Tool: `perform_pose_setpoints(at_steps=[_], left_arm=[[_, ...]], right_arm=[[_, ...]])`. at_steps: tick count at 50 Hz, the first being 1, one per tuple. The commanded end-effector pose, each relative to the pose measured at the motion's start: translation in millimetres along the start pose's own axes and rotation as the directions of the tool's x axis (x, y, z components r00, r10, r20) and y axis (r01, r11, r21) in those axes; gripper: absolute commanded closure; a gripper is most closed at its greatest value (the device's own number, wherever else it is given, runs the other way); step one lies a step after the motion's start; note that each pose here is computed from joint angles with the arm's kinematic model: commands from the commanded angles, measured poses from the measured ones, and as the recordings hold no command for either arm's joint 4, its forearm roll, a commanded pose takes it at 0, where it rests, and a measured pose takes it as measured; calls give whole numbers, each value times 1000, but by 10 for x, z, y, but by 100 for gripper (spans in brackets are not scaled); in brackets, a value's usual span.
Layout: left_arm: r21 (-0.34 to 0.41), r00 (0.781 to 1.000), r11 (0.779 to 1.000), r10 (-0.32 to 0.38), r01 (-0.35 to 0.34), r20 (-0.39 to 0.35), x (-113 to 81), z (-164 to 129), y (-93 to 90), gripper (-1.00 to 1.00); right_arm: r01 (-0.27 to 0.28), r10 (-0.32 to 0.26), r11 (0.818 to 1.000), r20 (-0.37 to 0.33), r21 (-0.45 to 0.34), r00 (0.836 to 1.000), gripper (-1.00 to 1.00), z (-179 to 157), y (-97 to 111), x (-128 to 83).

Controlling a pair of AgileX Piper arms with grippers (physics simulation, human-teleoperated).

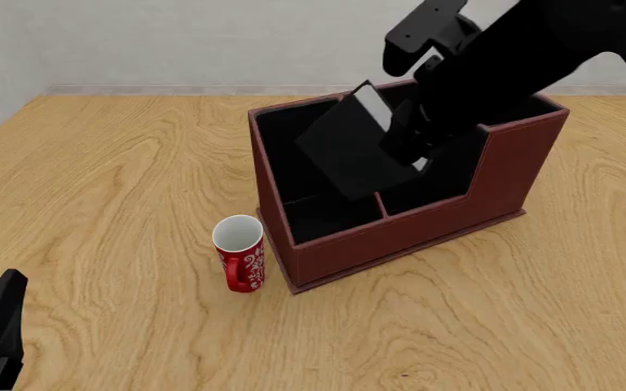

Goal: Pick up the book and place it in the left compartment of the caddy.

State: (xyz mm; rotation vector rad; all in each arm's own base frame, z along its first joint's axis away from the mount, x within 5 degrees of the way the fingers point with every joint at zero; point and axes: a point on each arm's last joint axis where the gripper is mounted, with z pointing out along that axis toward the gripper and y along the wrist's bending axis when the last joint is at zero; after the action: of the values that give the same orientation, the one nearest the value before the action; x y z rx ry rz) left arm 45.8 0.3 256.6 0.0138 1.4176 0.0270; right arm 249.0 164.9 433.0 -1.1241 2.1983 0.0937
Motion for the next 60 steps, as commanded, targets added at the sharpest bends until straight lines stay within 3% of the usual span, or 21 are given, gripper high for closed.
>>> perform_pose_setpoints(at_steps=[1,37,60], left_arm=[[-8,1000,1000,-17,17,-7,28,4,3,-100],[-42,999,999,-20,19,-43,247,29,16,-100],[-52,998,999,-17,14,-68,340,105,24,-100]], right_arm=[[53,-53,999,1,1,999,100,-59,-14,1],[57,-59,997,-54,-47,997,100,362,47,-184],[17,-21,999,-88,-48,996,100,611,-26,-257]])
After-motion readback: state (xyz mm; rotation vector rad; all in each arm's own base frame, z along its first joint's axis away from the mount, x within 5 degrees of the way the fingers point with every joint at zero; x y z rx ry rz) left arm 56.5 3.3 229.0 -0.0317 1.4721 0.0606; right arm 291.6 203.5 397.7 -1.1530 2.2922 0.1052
